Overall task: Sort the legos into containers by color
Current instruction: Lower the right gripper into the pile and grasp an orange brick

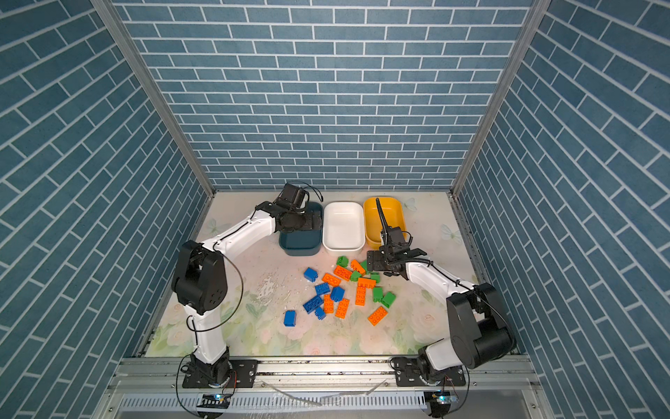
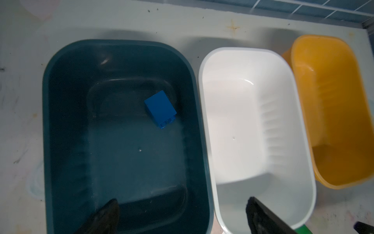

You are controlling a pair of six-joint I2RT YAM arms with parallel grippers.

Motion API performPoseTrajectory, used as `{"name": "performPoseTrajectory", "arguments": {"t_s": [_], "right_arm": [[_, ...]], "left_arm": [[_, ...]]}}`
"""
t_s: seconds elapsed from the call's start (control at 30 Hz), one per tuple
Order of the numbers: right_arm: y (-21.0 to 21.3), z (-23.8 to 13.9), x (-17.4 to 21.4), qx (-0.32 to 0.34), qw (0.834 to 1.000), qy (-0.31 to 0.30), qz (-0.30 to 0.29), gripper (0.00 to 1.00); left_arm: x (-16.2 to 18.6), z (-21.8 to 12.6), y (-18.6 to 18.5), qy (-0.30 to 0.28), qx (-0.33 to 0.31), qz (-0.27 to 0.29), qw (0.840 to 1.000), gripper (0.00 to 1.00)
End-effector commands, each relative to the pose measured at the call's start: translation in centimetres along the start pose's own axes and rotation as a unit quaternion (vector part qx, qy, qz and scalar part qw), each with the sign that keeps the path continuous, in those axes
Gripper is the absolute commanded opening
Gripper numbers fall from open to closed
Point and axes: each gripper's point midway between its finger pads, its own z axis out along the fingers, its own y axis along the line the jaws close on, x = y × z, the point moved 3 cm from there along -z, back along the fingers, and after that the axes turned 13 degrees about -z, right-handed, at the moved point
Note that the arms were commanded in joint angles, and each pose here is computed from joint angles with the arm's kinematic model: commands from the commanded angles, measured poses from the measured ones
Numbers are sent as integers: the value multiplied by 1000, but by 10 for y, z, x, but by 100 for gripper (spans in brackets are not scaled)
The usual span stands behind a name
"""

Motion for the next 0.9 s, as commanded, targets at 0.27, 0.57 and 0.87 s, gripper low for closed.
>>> {"name": "performPoseTrajectory", "arguments": {"t_s": [0.27,0.57,0.87], "right_arm": [[55,-17,30,-143,975,103,-137,79],[62,-14,40,-103,915,164,-353,76],[69,5,30,-108,886,177,-415,55]], "left_arm": [[2,-63,7,-97,57,-27,993,99],[6,-89,27,-153,42,-43,986,99],[13,-87,36,-148,26,-54,987,99]]}}
